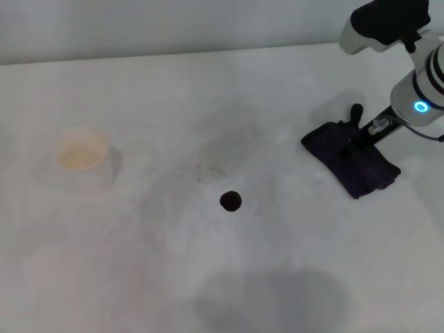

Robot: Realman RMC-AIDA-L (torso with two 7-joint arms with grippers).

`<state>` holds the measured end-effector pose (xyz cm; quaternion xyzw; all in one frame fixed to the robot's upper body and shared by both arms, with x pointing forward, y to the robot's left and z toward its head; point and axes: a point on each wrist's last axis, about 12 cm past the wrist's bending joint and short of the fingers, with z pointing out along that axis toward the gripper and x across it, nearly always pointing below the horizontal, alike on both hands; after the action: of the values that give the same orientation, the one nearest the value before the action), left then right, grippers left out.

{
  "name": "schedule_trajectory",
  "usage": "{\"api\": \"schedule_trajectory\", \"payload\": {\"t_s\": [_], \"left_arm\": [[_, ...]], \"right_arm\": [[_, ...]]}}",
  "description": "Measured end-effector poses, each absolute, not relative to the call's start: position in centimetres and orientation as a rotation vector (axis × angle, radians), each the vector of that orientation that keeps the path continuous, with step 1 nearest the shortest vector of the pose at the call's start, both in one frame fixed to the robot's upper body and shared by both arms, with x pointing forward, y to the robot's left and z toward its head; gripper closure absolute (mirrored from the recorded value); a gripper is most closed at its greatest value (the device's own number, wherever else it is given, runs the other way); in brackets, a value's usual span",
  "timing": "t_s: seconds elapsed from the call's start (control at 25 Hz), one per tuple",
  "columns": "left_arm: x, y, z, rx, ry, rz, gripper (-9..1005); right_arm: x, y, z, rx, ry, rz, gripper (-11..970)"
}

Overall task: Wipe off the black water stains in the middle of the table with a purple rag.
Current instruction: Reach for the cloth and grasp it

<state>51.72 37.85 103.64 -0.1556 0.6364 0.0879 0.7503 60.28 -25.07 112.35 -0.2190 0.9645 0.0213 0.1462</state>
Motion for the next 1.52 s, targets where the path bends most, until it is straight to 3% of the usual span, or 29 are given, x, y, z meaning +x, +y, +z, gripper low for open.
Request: {"api": "schedule_trajectory", "payload": {"t_s": [0.88,1.32,1.52], "left_arm": [[52.5,37.0,103.0,-0.344,1.455,0.159,117],[52.5,36.9,103.0,-0.339,1.456,0.157,116],[52.5,36.9,103.0,-0.340,1.456,0.157,116]], "right_arm": [[61.1,-24.2,111.5,-0.691,2.774,0.043,427],[61.2,-24.2,111.1,-0.715,2.787,0.010,663],[61.2,-24.3,111.0,-0.715,2.788,0.000,698]]}}
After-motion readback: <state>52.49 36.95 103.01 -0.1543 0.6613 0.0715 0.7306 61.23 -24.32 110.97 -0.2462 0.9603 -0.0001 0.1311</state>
